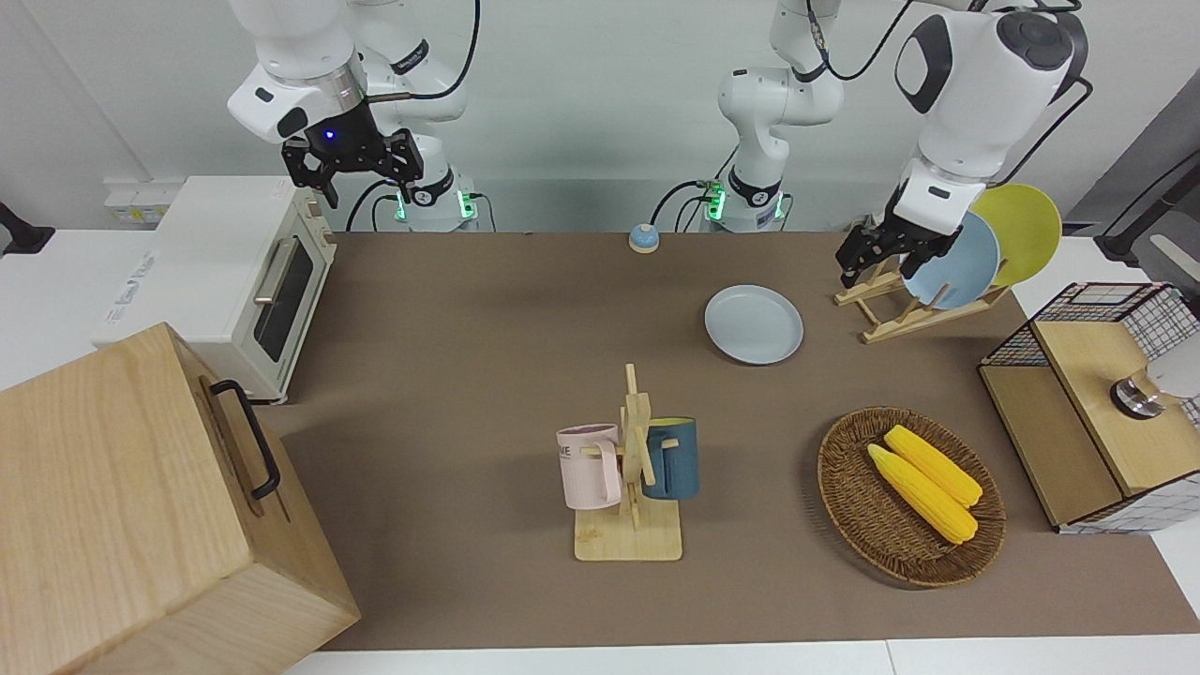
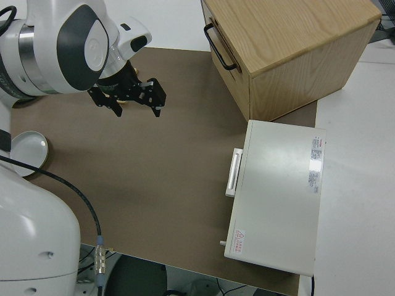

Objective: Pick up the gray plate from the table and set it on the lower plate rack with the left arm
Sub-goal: 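Move the left gripper down to the edge of the gray plate, then close the left gripper on the gray plate's rim and lift it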

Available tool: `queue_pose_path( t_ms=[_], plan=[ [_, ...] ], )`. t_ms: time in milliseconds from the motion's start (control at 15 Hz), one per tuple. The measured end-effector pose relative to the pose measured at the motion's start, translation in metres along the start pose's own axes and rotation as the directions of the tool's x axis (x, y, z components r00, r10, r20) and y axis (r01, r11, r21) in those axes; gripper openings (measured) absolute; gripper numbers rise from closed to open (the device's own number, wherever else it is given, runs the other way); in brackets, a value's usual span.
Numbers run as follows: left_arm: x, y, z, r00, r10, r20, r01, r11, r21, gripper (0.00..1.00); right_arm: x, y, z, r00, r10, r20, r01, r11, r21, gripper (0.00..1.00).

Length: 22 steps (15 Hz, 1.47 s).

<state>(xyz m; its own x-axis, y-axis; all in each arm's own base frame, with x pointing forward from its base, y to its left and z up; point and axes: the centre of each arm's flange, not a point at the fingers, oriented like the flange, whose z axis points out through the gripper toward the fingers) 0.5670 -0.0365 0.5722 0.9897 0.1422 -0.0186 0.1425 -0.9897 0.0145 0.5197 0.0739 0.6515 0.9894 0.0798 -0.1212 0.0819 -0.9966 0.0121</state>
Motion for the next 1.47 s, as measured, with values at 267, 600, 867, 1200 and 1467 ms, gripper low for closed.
queue_pose_path(
  t_ms=[267,600,867,1200,1467],
  plan=[
    [-0.004,0.0,0.034,0.9988,0.001,0.048,-0.002,1.0,0.01,1.0,0.0,0.0,0.0,1.0,0.0,0.0,0.0,1.0,0.0,0.99],
    [-0.014,-0.002,0.09,0.9988,0.001,0.048,-0.001,1.0,0.009,1.0,0.0,0.0,0.0,1.0,0.0,0.0,0.0,1.0,0.0,0.99],
    [-0.031,-0.008,0.134,0.9971,0.004,0.076,-0.006,1.0,0.026,1.0,0.0,0.0,0.0,1.0,0.0,0.0,0.0,1.0,0.0,0.99],
    [-0.058,-0.016,0.187,0.9858,0.009,0.168,-0.02,0.998,0.063,1.0,0.0,0.0,0.0,1.0,0.0,0.0,0.0,1.0,0.0,0.99],
    [-0.081,-0.021,0.227,0.9678,0.003,0.252,-0.024,0.996,0.08,0.99,0.0,0.0,0.0,1.0,0.0,0.0,0.0,1.0,0.0,0.99]
  ],
)
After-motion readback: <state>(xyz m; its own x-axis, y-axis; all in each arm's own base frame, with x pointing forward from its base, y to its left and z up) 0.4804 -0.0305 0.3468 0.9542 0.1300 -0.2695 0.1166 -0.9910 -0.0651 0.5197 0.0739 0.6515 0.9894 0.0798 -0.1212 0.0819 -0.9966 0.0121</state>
